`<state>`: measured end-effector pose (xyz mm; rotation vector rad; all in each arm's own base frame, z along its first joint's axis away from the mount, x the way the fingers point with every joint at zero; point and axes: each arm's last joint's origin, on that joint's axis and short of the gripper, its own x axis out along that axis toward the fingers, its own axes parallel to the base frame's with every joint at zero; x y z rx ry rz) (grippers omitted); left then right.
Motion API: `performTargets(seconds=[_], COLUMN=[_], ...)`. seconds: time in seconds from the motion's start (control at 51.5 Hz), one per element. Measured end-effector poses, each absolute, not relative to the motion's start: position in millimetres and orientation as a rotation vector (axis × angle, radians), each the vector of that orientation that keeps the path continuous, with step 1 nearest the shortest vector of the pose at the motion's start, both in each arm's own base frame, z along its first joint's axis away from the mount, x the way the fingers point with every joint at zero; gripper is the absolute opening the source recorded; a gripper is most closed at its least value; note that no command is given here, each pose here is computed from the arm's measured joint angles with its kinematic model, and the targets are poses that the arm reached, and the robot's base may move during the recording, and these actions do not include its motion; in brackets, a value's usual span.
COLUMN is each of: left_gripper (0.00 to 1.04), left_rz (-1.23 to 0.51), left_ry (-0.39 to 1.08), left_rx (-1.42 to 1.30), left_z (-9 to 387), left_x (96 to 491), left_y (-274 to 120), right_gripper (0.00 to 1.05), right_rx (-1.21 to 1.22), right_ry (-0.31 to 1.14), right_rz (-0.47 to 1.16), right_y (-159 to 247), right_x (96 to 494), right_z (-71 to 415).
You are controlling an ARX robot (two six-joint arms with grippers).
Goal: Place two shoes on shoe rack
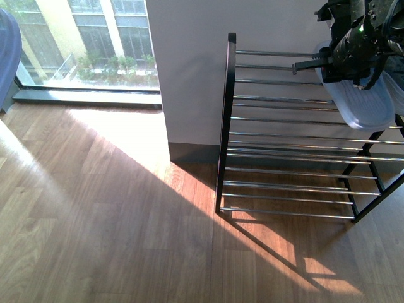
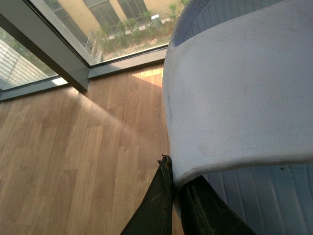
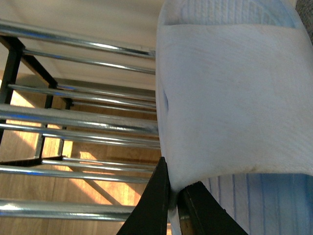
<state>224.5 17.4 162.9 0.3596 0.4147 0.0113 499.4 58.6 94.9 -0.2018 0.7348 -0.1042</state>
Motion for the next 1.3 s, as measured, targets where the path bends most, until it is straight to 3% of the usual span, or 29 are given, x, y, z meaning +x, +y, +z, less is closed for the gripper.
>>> performTargets(seconds=[0.485, 0.738, 1.048, 1.223, 1.301], left_gripper=[0.02, 0.02, 0.02, 0.02, 0.02], left_rz=[0.011, 0.011, 0.011, 0.011, 0.011], left_ry=[0.415, 0.415, 0.415, 0.415, 0.415], left_rx=[0.360, 0.360, 0.360, 0.360, 0.360], left_z=[163, 163, 163, 163, 163], left_x=[225, 225, 225, 225, 225], left_y=[17, 17, 17, 17, 17], right_gripper=[0.02, 0.34, 0.96, 0.96, 0.96], right_rx=[-0.248, -0.254, -0.192, -0.276, -0.260], right_ry=[0.676, 0.654, 0.490, 0.530, 0.481], right_rz=[-0.200, -0.182, -0.065, -0.106, -0.110], right_y=[65, 62, 54, 52, 46], right_x=[522, 520, 463, 468, 465], right_z=[93, 97, 152, 136, 140])
